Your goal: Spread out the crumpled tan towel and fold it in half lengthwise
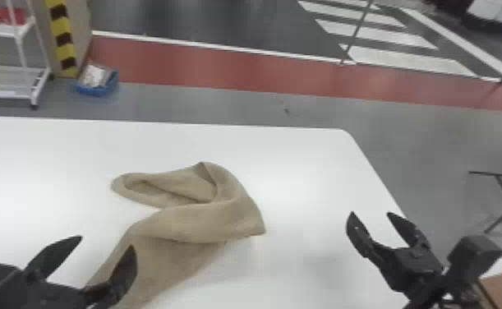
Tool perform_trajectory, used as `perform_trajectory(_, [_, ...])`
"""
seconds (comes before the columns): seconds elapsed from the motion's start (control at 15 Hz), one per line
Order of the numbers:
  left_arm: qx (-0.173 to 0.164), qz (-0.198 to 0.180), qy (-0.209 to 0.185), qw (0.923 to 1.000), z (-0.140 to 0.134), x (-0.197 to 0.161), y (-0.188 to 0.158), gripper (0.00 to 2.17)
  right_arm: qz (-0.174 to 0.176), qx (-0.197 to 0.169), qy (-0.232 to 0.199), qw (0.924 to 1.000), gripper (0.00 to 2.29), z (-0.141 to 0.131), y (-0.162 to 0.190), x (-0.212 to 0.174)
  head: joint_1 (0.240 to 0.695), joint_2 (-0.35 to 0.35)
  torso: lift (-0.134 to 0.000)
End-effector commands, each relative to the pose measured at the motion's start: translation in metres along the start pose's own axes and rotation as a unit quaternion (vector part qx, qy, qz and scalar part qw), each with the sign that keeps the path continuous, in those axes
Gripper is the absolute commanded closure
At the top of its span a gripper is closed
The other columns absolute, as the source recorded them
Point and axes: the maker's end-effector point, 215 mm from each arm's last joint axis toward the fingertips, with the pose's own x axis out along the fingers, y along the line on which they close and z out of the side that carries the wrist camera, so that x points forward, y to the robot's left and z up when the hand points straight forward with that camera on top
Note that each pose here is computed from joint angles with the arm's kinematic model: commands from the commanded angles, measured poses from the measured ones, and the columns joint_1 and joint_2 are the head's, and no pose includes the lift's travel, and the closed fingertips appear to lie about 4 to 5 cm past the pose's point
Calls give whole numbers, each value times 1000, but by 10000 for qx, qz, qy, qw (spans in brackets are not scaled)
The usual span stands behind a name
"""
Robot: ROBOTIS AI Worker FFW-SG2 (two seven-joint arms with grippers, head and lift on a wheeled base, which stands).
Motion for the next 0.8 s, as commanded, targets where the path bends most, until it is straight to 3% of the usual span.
perform_trajectory(0.0, [-77, -136, 363, 9992, -26, 4, -12, 161, -219, 52, 30, 9997, 87, -3, -25, -8, 695, -350, -124])
perform_trajectory(0.27, [-59, -184, 630, 9978, -50, -9, -11, 198, -268, 78, 66, 9996, 87, -8, -31, -8, 695, -350, -124])
perform_trajectory(0.73, [-9, -81, 890, 9960, -67, -23, -3, 198, -253, 73, 91, 9996, 87, -10, -32, -9, 695, -350, -124])
